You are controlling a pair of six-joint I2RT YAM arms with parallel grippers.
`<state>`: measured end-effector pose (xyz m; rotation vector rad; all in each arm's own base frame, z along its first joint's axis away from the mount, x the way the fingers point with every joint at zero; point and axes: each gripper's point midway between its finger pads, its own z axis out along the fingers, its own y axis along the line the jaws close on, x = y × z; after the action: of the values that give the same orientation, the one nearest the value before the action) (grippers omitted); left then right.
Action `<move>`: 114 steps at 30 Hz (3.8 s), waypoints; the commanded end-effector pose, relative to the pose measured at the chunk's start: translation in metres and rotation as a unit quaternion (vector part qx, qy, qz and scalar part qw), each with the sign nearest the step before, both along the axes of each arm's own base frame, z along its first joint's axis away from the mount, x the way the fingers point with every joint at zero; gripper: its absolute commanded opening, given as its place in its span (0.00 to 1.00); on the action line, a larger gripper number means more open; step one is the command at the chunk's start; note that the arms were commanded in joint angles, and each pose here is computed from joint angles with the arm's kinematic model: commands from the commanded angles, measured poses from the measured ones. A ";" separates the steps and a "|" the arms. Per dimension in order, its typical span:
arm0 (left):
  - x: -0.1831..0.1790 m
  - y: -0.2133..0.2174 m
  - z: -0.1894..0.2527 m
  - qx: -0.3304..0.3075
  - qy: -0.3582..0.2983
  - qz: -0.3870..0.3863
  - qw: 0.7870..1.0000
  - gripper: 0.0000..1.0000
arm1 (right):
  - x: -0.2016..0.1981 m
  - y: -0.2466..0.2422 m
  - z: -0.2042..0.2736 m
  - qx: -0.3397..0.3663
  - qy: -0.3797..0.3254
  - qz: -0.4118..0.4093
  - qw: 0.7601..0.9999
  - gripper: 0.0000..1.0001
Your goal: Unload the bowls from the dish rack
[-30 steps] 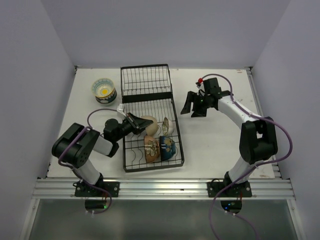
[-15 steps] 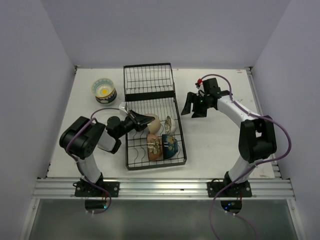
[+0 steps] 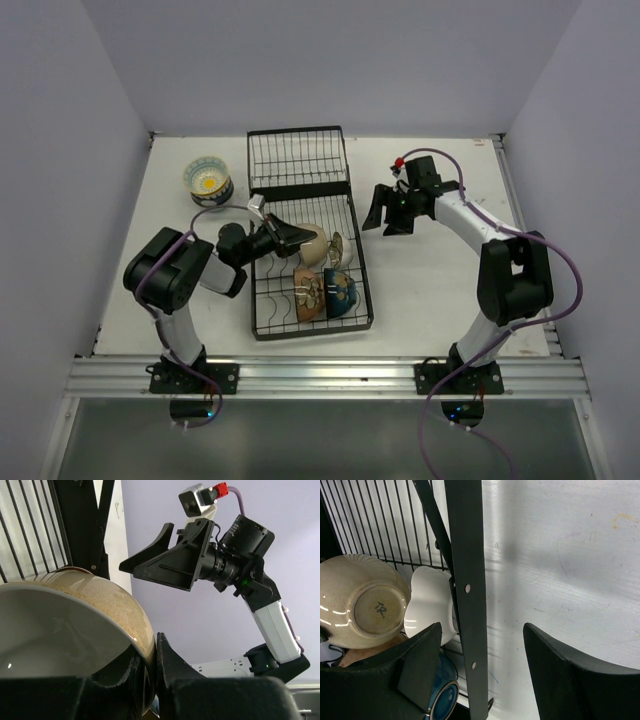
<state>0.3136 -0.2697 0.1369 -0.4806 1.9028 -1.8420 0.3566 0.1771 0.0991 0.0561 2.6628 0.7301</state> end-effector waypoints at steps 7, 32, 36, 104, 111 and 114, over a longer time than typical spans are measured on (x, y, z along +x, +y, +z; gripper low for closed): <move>-0.032 -0.007 0.102 -0.076 -0.292 -0.069 0.951 0.00 | 0.005 0.003 0.006 0.009 -0.010 0.007 1.000 0.70; 0.016 0.031 0.170 0.341 -0.370 -0.002 0.864 0.00 | 0.010 0.010 0.022 0.041 -0.042 0.017 0.998 0.70; 0.029 0.097 0.171 0.481 -0.302 0.095 0.817 0.00 | 0.009 0.013 0.021 0.055 -0.042 0.021 0.997 0.70; 0.037 0.242 -0.082 0.765 0.031 0.027 0.643 0.45 | 0.001 0.007 0.045 0.063 -0.085 0.007 0.994 0.71; 0.042 0.232 -0.049 0.741 0.009 0.050 0.670 0.67 | -0.001 0.007 0.047 0.064 -0.087 0.009 0.994 0.71; 0.047 0.225 -0.015 0.719 -0.016 0.078 0.690 0.73 | -0.001 0.007 0.048 0.063 -0.088 0.010 0.994 0.71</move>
<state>0.3396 -0.0355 0.0643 0.0640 2.5930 0.2355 0.3529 0.1865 0.1302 0.0203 2.5045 0.8816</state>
